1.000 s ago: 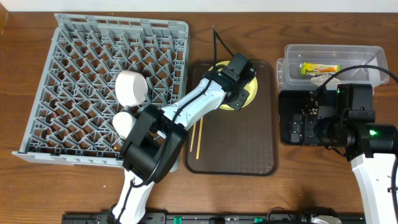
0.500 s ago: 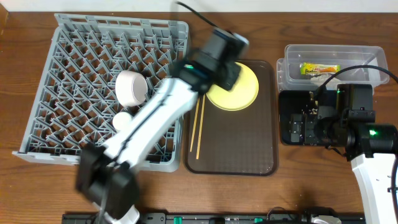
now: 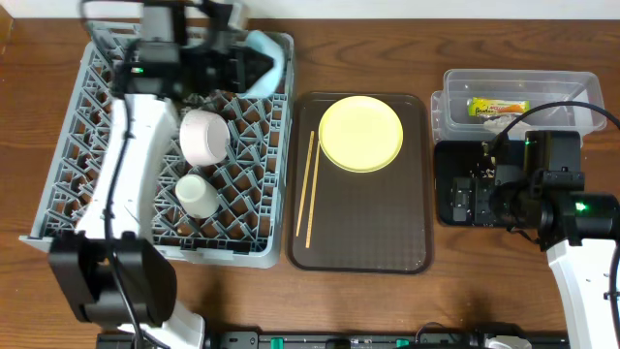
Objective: Sort waste into correct bins and load items into the dishwasher
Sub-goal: 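Carry the blue bowl with the left gripper into the dish rack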
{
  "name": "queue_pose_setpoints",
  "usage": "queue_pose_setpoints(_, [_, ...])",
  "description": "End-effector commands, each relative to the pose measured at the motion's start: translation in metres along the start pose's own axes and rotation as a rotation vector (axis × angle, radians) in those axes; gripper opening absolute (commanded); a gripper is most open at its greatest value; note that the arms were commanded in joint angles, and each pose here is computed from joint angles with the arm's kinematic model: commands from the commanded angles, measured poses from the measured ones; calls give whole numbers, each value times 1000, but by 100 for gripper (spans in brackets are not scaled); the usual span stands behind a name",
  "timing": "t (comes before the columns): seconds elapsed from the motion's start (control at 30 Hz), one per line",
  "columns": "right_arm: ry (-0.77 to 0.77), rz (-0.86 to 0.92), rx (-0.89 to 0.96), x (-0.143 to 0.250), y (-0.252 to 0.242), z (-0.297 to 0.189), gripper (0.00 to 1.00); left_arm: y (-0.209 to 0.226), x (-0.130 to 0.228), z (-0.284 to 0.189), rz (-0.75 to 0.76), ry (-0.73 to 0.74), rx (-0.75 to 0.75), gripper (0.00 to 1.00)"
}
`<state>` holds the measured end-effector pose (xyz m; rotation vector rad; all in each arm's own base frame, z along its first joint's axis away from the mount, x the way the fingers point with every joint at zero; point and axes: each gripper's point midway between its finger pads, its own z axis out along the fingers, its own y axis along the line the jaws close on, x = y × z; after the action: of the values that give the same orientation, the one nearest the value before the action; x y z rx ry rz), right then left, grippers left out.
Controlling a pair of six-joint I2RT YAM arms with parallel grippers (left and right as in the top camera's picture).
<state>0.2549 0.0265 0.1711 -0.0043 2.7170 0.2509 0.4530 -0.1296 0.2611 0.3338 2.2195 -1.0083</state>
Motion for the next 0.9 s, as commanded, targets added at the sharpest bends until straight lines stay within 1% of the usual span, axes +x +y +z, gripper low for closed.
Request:
queue_pose_setpoints(0.0, [-22,13,9,-6,-3,-5,99,-3,-2,-16,-66,-16,249,6])
queue_pose_setpoints(0.13, [-22,13,9,-6,-3,-5,99,17,-4,-26,-146,-40,379,6])
queue_pose_setpoints(0.27, [-19,14,8,-6,-3,-5,99,42,1,-25,-245,-39,461,6])
queue_pose_setpoints(0.37, [-17,14,9,-5,-3,-5,99,55,8,-20,-287,-33,515,6])
queue_pose_setpoints(0.57, [-17,14,9,-5,-3,-5,99,80,22,-5,-359,-13,512,6])
queue_pose_setpoints(0.67, [-15,15,9,-5,-3,-5,99,87,25,-2,-365,-14,499,6])
queue_pose_setpoints(0.77, [-14,15,9,-4,-3,-5,99,106,27,0,-375,-23,406,6])
queue_pose_setpoints(0.87, [-8,16,9,-3,-3,-5,99,120,27,-4,-384,-37,349,6])
